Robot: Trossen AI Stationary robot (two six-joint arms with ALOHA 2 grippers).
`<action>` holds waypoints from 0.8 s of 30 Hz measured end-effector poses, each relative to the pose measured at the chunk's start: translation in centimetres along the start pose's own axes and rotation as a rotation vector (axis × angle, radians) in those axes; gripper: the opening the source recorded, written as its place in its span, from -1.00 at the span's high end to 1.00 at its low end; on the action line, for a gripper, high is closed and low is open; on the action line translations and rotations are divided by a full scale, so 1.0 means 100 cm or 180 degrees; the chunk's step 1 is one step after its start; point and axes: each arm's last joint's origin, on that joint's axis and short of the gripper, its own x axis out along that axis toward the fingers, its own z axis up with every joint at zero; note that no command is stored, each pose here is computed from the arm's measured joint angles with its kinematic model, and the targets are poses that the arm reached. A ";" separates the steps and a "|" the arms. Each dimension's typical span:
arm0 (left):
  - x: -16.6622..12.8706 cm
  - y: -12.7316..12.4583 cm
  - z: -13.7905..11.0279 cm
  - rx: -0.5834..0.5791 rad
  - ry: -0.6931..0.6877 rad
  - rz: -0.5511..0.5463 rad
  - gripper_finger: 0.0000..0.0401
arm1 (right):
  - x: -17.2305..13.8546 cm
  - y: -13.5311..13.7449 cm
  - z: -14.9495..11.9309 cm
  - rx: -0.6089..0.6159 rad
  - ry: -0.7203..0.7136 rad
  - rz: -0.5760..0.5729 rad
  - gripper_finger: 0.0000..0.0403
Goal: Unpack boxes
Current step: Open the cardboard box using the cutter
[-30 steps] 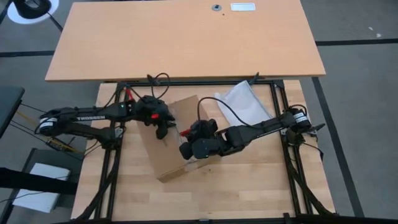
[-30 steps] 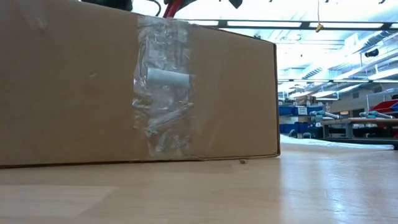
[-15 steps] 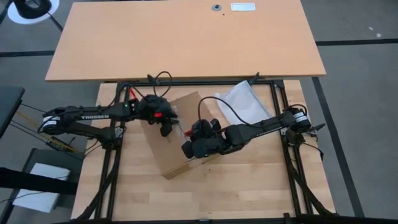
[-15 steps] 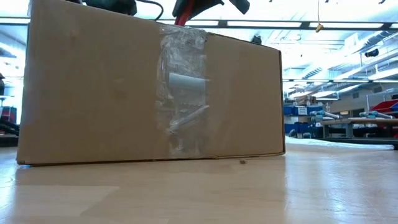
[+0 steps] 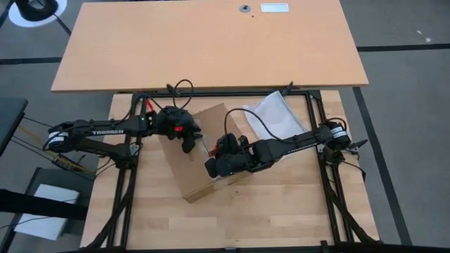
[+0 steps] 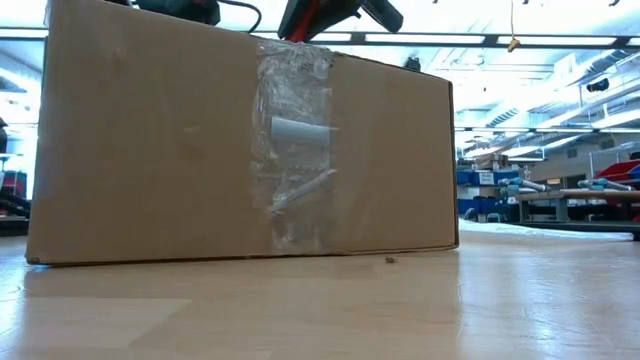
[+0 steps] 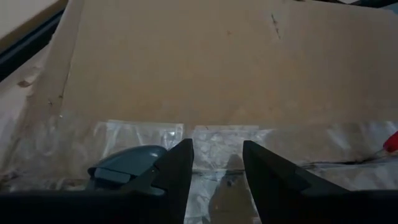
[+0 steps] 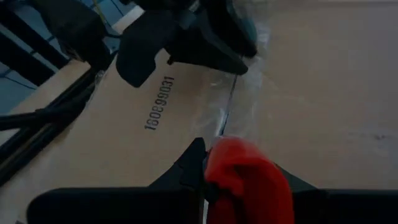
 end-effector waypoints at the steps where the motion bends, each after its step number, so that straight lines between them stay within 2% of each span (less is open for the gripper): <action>1: 0.000 0.000 0.000 0.0003 0.0002 0.0010 0.22 | -0.001 0.001 -0.002 0.0029 0.0016 0.0004 0.71; 8: 0.010 0.003 -0.002 0.0110 0.0096 0.0147 0.22 | -0.013 0.005 -0.011 0.0237 0.0577 0.0267 0.71; 12: 0.016 0.003 -0.002 0.0137 0.0093 0.0150 0.22 | -0.017 0.006 -0.014 0.0395 0.0652 0.0268 0.71; 24: 0.017 0.003 -0.001 0.0131 0.0039 0.0112 0.22 | -0.035 0.016 -0.001 0.0968 0.1019 0.0568 0.71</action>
